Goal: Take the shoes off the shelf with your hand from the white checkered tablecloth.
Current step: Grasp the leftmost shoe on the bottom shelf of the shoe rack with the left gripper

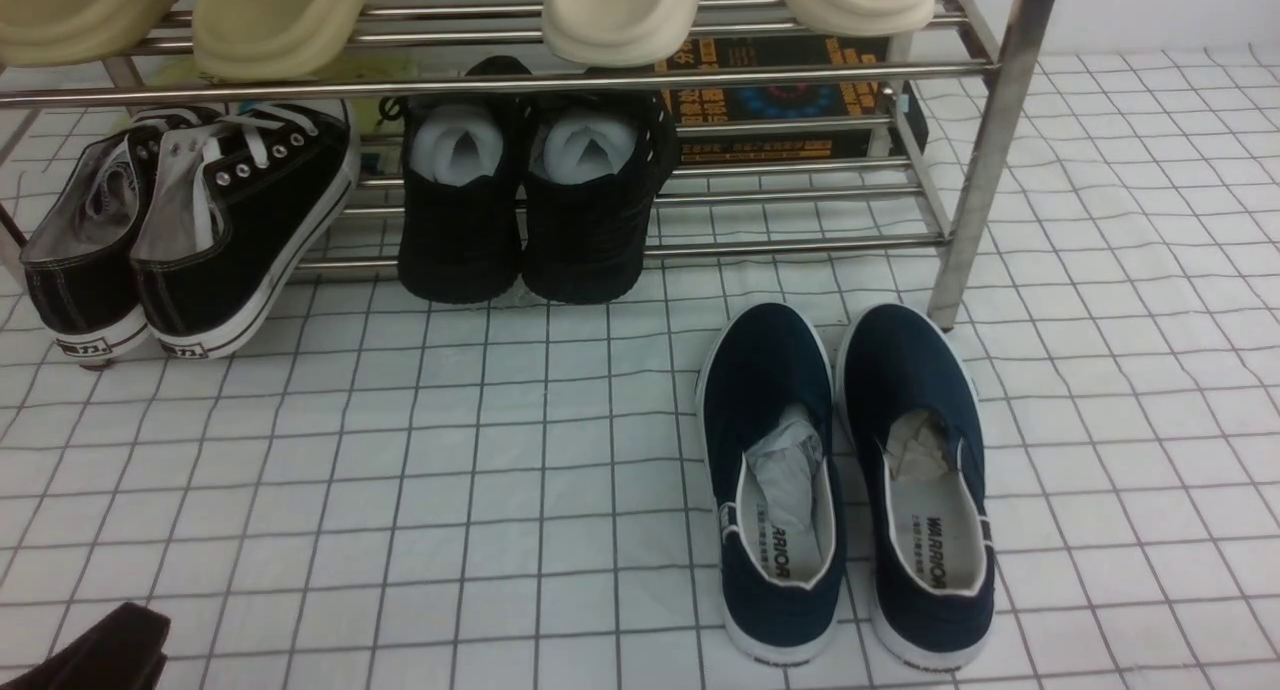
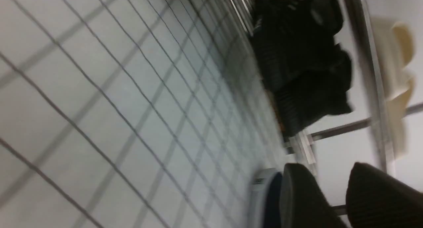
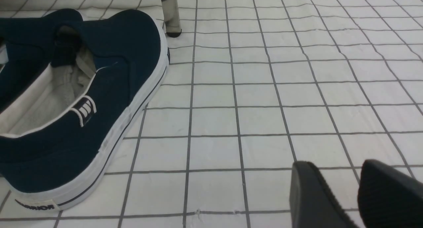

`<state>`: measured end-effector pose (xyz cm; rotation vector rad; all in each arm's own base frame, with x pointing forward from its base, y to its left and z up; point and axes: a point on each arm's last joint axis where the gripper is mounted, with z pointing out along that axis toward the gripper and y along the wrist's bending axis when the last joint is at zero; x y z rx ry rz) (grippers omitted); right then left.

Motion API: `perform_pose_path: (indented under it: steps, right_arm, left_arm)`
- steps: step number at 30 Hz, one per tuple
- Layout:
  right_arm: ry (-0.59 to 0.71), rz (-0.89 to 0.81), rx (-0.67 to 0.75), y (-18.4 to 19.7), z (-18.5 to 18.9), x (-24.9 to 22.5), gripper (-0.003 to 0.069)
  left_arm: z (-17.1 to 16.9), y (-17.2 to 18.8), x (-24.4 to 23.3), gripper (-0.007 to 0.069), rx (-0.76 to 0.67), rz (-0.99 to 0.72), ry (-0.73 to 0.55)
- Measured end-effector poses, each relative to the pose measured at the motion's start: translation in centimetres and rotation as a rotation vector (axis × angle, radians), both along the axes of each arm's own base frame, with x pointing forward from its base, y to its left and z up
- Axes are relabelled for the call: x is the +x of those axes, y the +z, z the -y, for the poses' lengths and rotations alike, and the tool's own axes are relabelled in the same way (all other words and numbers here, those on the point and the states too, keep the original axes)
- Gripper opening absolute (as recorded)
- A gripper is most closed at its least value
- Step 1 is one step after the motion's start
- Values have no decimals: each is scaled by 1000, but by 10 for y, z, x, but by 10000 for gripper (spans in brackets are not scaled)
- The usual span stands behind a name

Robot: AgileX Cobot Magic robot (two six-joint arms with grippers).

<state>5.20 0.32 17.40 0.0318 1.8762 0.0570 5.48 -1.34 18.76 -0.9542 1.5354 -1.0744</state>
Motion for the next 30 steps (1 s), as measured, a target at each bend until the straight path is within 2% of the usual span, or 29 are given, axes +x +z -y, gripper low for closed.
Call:
perform_pose_path:
  steps: [3,8,9,11,12,13,15,17,19,21,23,24,28,29,30]
  right_arm:
    - [0,0,0,0,0,0,239]
    - [0,0,0,0,0,0,239]
    - [0,0,0,0,0,0,239]
    - [0,0,0,0,0,0,239]
    - [0,0,0,0,0,0,239]
    - [0,0,0,0,0,0,239]
    - [0,0,0,0,0,0,239]
    - [0,0,0,0,0,0,239]
    - [0,0,0,0,0,0,239]
    - [0,0,0,0,0,0,239]
    - [0,0,0,0,0,0,239]
    - [0,0,1,0,0,0,239]
    - [-1,0,2,0,0,0,239]
    - [-1,0,2,0,0,0,239]
    - [-1,0,2,0,0,0,239]
  left_arm:
    - [-3,7,1,239,-128,61,44]
    - [-13,21,1,235,-210,217,147]
    - [-17,29,0,211,-194,285,184]
    - [-17,48,-3,149,-99,343,181]
    - [-17,50,-3,142,-75,348,181]
    - [-16,66,-4,88,13,366,171]
    - [-11,96,-2,31,160,359,135]
    - [-5,114,7,9,257,287,65]
    - [5,130,30,1,390,128,-72]
    - [13,137,53,1,464,-18,-191]
    - [16,141,65,1,491,-81,-234]
    - [17,147,87,5,549,-174,-279]
    - [10,163,120,40,599,-306,-266]
    - [-3,170,138,68,604,-429,-210]
    - [-12,172,144,92,618,-484,-179]
